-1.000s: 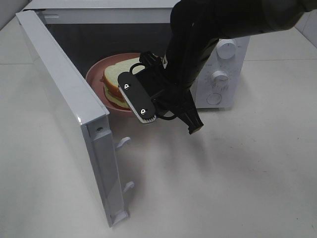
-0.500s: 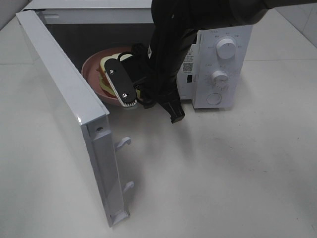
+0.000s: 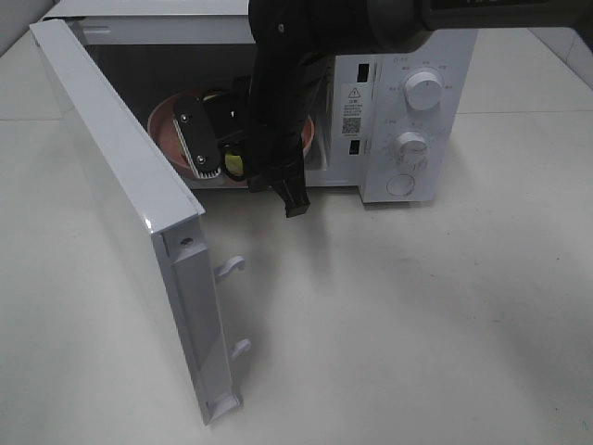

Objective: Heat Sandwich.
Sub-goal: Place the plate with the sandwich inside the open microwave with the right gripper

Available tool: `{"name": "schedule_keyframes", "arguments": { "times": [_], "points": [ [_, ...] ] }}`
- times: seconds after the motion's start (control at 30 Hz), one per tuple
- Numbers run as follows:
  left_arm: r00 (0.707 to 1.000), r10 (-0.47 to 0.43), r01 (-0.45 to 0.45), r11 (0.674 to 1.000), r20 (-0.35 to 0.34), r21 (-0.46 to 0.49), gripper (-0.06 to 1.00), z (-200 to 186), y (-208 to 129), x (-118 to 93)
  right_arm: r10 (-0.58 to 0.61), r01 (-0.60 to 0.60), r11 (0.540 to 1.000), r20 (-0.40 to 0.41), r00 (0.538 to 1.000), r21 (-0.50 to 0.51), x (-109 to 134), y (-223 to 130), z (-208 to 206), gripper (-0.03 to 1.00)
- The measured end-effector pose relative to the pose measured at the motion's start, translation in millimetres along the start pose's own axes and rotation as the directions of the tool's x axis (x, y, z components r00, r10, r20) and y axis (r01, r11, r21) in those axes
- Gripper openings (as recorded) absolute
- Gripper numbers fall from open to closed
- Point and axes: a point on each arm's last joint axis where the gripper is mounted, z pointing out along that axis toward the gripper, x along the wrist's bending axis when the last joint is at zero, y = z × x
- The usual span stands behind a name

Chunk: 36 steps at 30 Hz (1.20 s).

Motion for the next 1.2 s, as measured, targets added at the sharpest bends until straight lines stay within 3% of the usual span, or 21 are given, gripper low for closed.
{"name": "schedule_keyframes", "arguments": {
  "times": [0.87,1.2],
  "points": [
    [1.000,0.000,0.000,1.000,0.000,0.000,0.97,0.0,0.0,0.0,0.116,-0.115,0.993,0.060,0.992,-0.011,-35.5,-7.6,29.3,0.05],
    [1.000,0.000,0.000,1.000,0.000,0.000,0.97,0.0,0.0,0.0,0.128,-0.127,0.992,0.096,0.987,-0.024,-40.2,-7.5,29.4,0.13]
  ]
}}
